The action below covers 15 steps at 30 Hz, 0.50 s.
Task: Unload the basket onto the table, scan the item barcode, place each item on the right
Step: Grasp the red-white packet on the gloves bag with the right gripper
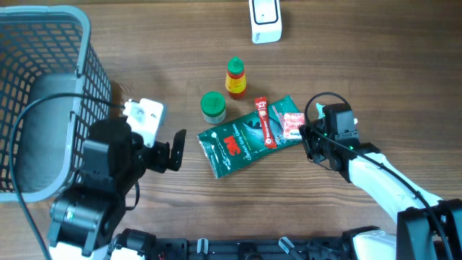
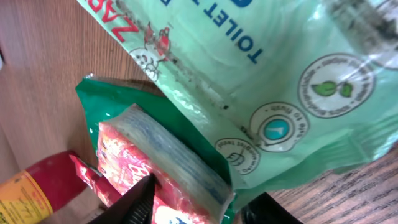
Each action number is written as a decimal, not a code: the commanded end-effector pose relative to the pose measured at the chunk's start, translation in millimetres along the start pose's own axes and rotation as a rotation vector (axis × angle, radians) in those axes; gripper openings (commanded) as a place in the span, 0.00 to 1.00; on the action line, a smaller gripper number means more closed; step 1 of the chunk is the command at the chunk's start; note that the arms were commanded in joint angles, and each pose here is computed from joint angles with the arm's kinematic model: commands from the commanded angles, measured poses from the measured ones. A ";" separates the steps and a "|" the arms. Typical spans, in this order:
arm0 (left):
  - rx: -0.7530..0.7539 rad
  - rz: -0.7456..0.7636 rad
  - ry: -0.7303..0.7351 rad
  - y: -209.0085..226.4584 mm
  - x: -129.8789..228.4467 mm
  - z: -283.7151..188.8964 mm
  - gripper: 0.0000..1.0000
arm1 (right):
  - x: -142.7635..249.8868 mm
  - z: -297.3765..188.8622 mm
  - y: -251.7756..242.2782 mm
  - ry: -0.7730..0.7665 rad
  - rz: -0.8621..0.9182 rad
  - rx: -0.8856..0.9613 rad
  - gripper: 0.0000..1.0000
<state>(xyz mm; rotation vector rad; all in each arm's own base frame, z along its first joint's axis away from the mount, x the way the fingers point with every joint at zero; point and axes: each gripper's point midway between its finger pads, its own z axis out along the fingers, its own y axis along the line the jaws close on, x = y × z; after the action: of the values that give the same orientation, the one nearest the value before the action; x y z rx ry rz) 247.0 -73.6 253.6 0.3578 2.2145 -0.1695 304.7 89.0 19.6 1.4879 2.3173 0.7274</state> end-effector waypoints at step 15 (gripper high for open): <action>0.010 -0.009 -0.022 -1.4 -2.1 -5.1 1.00 | 14.0 21.8 -4.0 0.093 0.026 0.007 0.55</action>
<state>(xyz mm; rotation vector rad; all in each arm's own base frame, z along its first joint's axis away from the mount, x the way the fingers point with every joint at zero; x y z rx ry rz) 244.4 -72.9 258.0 0.3553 2.1960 -0.1709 316.7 95.9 8.9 1.5072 2.3072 0.7755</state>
